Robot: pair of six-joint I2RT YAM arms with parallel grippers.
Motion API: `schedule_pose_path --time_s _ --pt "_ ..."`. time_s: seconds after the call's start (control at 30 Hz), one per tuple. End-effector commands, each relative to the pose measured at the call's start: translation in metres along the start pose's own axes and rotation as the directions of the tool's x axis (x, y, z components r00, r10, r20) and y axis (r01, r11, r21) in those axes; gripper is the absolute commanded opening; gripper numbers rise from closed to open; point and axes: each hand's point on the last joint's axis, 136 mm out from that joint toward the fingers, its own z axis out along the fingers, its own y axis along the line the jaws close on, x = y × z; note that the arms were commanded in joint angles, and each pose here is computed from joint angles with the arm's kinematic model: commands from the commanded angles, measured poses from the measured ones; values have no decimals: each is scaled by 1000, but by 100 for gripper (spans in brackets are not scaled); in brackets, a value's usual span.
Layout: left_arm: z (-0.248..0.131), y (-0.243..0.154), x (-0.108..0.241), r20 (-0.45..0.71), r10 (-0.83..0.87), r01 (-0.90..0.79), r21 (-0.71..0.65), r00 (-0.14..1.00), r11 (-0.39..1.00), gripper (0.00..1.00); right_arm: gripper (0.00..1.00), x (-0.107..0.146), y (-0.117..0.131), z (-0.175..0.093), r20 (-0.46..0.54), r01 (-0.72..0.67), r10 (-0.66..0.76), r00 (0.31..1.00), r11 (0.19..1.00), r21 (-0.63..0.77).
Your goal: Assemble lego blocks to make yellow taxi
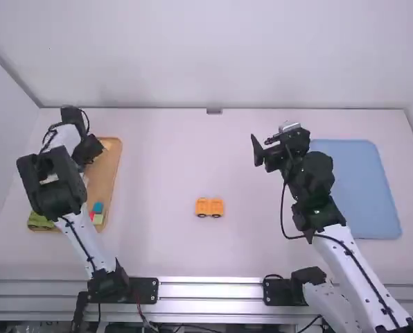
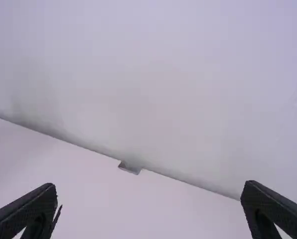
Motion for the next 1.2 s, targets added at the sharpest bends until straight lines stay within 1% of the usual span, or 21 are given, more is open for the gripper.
schedule_pose_path --time_s 0.0,0.03,0.1,0.23,0.27,0.3,0.37,0.43,0.47,0.53,0.6,0.63,0.7,0.73,0.8,0.83,0.87,0.97,1.0,1.07,1.17 --pt "-13 -3 -8 -1 3 -3 7 1000 1000 7 98 -21 -3 0 42 -2 1 999 1000 8" --pt "-17 -4 -7 -6 7 -7 5 1000 1000 4 98 -21 -3 0 42 -1 1 999 1000 8" --pt "-28 -9 -4 -9 23 -23 4 1000 1000 2 98 -21 -3 0 42 1 -1 999 1000 8" --pt "-44 -14 2 15 5 -5 -39 1000 999 2 98 -21 -3 0 41 2 -2 999 1000 8" --pt "-59 -13 5 50 -10 15 -107 999 994 2 98 -20 -3 0 38 1 -2 999 1000 8" --pt "-65 -15 8 62 -13 20 -125 998 992 2 98 -20 -3 0 37 1 -1 999 1000 8" --pt "-82 -29 19 83 8 4 -138 996 990 2 98 -18 -3 0 32 1 -1 999 1000 7" --pt "-96 -53 35 88 64 -54 -113 994 992 2 98 -15 -3 0 20 0 0 1000 1000 5" --pt "-97 -56 36 89 70 -60 -110 994 992 2 98 -15 -3 0 19 0 0 1000 1000 5" --pt "-108 -83 61 95 120 -112 -87 988 990 2 98 -13 -2 1 9 -2 2 1000 1000 4" --pt "-110 -92 76 97 121 -112 -94 988 989 2 98 -12 -2 1 5 -2 2 1000 1000 3" --pt "-112 -99 91 100 114 -102 -113 989 988 2 98 -11 -2 1 4 -2 2 1000 1000 3" --pt "-114 -103 115 115 60 -41 -162 992 986 2 98 -10 -2 1 -2 -2 2 1000 1000 2" --pt "-114 -103 119 118 52 -32 -169 992 985 2 98 -10 -2 1 -3 -2 2 1000 1000 2" --pt "-116 -110 147 133 5 21 -193 991 981 2 98 -8 -2 1 -8 1 -1 1000 1000 3" --pt "-118 -114 160 135 -8 35 -197 991 980 2 98 -8 -2 0 -10 6 -6 1000 1000 4" --pt "-118 -115 164 135 -13 40 -198 991 979 2 98 -8 -2 0 -10 8 -8 1000 1000 3" --pt "-126 -121 207 135 -119 146 -213 984 966 2 98 -6 -1 1 -18 28 -28 999 1000 -1" --pt "-126 -121 207 135 -119 146 -213 984 966 2 98 -6 -1 1 -18 28 -28 999 1000 -1" --pt "-130 -128 240 109 -197 216 -208 974 954 2 98 -2 -2 0 -32 25 -25 999 1000 1" --pt "-130 -134 261 109 -225 243 -192 968 951 3 98 1 -1 0 -45 23 -23 999 1000 -2"
